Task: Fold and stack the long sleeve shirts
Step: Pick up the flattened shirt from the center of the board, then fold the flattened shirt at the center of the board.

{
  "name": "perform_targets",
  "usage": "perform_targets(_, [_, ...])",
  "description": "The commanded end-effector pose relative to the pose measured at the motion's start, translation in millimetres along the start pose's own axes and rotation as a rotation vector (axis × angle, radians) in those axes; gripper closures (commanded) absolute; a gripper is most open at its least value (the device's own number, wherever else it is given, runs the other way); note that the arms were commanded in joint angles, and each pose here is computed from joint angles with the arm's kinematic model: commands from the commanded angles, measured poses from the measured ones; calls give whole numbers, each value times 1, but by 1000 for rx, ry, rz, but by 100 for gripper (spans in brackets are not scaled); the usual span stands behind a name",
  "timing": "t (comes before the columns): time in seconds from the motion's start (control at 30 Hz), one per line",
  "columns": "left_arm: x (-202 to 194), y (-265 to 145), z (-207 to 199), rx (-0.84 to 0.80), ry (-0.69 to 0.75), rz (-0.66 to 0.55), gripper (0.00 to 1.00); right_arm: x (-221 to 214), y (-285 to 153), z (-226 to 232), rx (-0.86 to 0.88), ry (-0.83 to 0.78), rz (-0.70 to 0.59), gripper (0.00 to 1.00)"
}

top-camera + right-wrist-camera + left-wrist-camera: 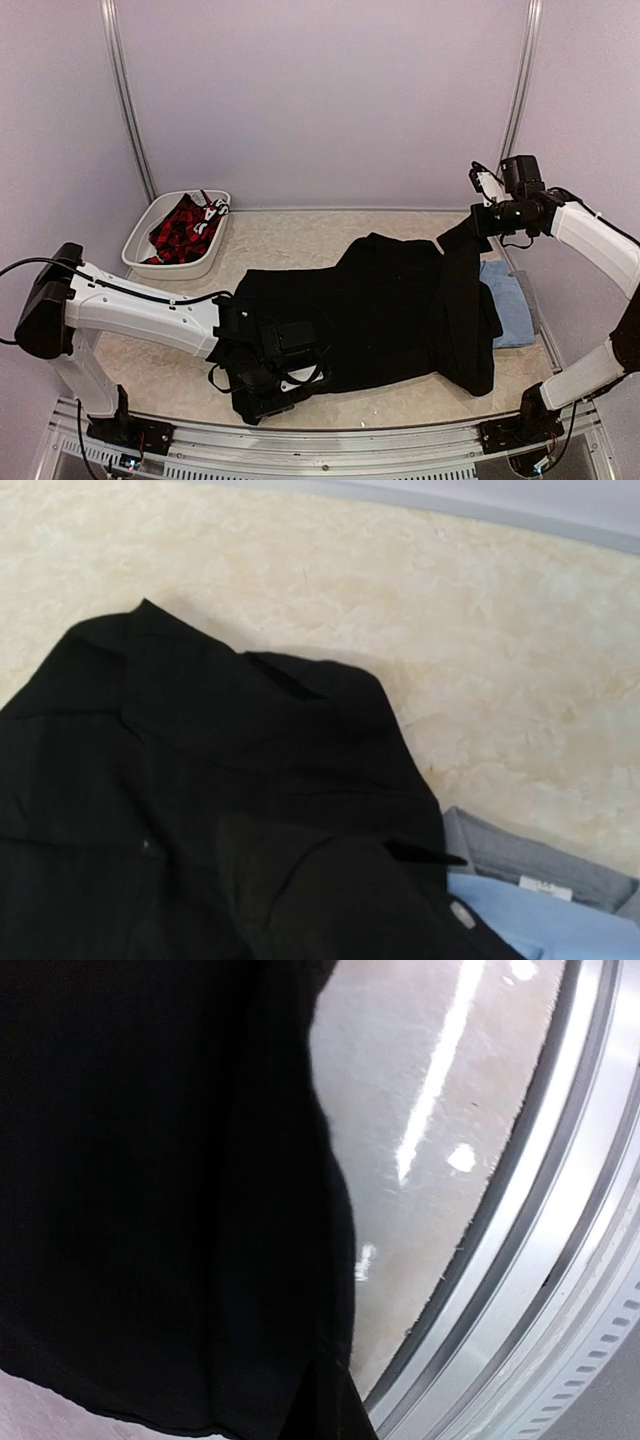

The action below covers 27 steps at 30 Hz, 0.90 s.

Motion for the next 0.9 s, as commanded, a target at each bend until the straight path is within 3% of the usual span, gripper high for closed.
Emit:
perform_targets(0.0, [24, -28, 21, -54, -20, -95, 100, 15, -26, -3, -4, -37, -83, 100])
perform_targets(0.17, [45, -42, 40, -98, 45, -145, 100, 30, -39, 2, 30, -99, -175, 100])
perform_targets(0.4, [48, -21, 79, -114, 11, -61, 99, 47, -27, 4, 76, -167, -212, 100])
perform_targets(0.63, [41, -10, 84, -150, -16, -18, 87, 56, -12, -1, 49, -208, -186, 100])
perform_targets(0.87, [30, -3, 86, -128, -35, 0, 65, 59, 1, -9, 4, -223, -150, 100])
Point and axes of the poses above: each gripper's point midway between its finger pads, its own y axis out along the fingers, its own z axis along the line the jaws close on, x = y × z, the point moved 6 cm from there along -y, back along the fingers, and after that the axes turned 9 degrees about -y, right-handed, at the moved point
